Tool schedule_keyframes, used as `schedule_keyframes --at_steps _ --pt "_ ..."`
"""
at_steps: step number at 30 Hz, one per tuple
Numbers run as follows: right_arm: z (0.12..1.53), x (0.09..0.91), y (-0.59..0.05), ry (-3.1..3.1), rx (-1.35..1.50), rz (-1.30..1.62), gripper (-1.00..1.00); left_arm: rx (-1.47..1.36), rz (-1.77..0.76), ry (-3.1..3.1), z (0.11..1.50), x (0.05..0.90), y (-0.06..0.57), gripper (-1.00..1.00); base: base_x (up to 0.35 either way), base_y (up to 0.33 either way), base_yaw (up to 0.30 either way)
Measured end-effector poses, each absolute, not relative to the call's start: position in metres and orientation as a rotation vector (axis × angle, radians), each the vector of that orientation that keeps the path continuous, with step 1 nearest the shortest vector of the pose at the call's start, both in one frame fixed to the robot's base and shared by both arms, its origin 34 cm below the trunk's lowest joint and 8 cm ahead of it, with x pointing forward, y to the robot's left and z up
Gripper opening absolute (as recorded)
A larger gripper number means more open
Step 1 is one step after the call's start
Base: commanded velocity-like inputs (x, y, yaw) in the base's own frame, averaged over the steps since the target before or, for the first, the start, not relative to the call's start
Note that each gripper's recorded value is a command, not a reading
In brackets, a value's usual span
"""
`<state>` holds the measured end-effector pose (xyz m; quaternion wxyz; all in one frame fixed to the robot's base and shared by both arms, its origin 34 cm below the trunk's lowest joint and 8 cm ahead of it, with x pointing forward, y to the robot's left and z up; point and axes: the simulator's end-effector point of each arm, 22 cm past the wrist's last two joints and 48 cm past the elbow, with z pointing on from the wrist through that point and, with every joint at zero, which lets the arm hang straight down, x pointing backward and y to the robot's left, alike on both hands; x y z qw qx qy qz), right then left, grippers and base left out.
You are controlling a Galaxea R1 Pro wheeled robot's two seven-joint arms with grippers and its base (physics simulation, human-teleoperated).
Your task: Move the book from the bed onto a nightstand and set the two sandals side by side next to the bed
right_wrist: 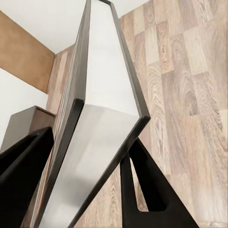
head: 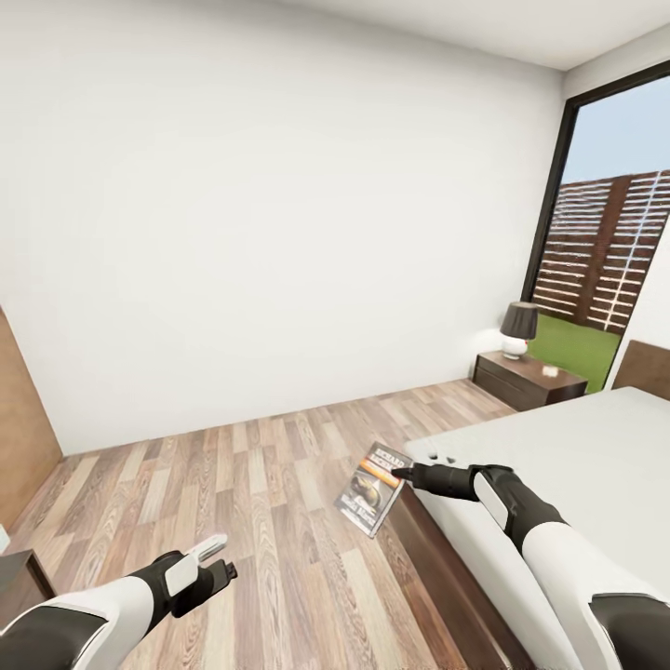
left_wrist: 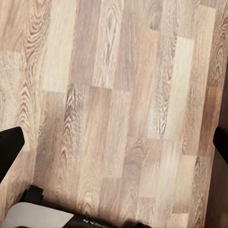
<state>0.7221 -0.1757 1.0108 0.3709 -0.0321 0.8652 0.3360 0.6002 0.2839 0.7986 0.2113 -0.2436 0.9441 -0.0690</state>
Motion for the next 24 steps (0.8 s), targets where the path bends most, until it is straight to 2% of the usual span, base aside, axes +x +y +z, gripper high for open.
schedule_keyframes --at_steps 24 --pt "1.0073 0.7263 -0.1796 2.21 -0.077 0.833 -1.0 -0.676 -0.176 2.583 0.7992 0.607 0.2861 1.0 0.004 0.003 0.0"
